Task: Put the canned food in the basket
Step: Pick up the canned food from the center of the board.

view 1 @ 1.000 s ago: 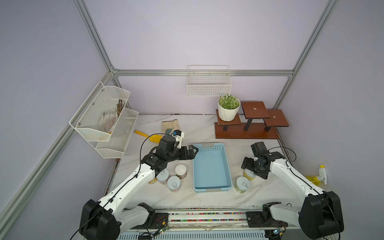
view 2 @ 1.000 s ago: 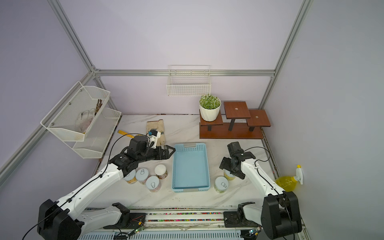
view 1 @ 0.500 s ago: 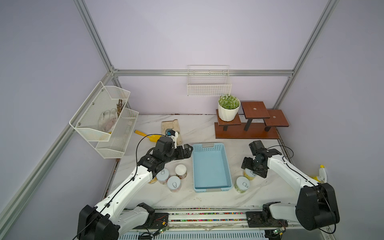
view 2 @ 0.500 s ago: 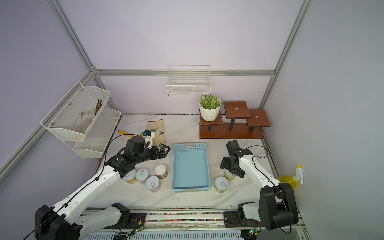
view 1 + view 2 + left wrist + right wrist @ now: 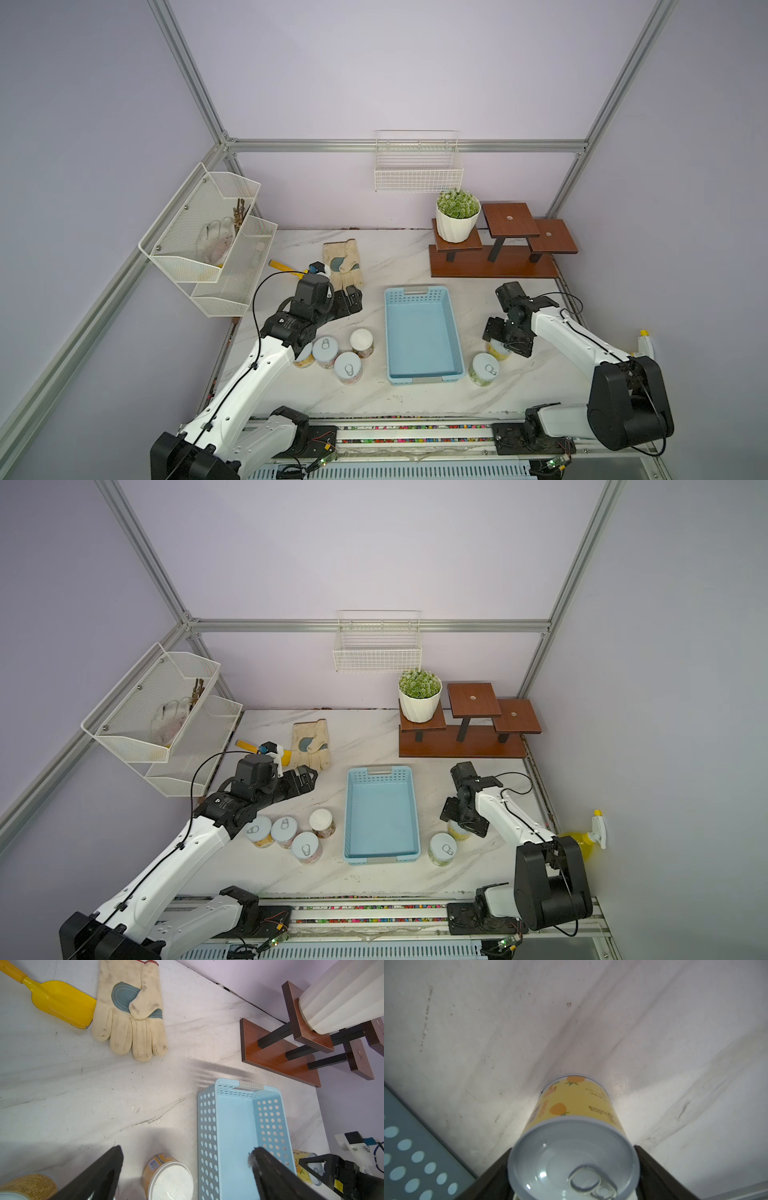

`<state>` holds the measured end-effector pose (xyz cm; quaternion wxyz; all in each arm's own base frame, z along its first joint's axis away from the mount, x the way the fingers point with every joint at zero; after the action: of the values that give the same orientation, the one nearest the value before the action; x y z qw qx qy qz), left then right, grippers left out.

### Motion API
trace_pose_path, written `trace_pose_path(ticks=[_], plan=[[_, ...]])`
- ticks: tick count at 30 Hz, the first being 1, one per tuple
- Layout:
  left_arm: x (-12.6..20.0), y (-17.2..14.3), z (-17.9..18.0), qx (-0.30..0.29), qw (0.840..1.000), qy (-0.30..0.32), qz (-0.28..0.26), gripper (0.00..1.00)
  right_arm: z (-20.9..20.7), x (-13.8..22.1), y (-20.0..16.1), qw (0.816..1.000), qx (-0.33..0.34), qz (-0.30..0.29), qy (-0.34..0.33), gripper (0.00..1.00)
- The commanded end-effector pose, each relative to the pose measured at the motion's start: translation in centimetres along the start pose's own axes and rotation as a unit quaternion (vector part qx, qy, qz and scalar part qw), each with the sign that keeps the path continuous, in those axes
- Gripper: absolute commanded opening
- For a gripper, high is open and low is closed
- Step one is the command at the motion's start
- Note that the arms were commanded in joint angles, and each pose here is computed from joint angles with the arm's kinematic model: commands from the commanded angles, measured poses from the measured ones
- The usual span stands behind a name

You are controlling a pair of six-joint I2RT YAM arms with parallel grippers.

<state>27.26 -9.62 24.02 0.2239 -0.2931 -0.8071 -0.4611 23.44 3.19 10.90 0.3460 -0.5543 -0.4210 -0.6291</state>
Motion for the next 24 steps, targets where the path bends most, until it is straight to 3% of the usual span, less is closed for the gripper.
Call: trace_pose_path(ticks=[1, 9, 14, 17, 24], plan=[[0.4, 0.3, 0.2, 0.013, 1.0, -0.004, -0.012, 1.0, -0.1, 0.2, 0.2, 1.0, 0.003, 0.001, -0.006, 0.84], [0.7, 0.2, 0.8, 0.017, 1.0, 0.011, -0.015, 1.0, -0.2, 0.5, 0.2, 1.0, 0.003, -0.004, -0.006, 0.77], [1.6, 0.5, 1.6, 0.018, 0.999, 0.027, -0.026, 1.0, -0.9, 2.9, 0.7, 0.999, -0.014, -0.051, -0.012, 0.67], [2.0, 0.8, 1.7, 0.02, 0.999, 0.027, -0.03, 1.0, -0.9, 4.9, 1.1, 0.997, -0.01, -0.078, 0.003, 0.51], [2.9, 0.6, 0.9, 0.032, 0.997, -0.034, -0.053, 1.0, -0.7, 8.7, 1.2, 0.992, 0.012, -0.122, 0.036, 0.34]])
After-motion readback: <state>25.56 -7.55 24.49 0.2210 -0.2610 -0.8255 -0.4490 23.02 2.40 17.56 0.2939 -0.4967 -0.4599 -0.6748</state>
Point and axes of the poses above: each gripper's point midway between its finger pads, its own x axis back along the fingers, its own z axis along the line the jaws close on, y = z × x, the point moved 5 cm from there along x, back along the fingers, and after that the axes turned 3 degrees about x, right-handed, at the moved point
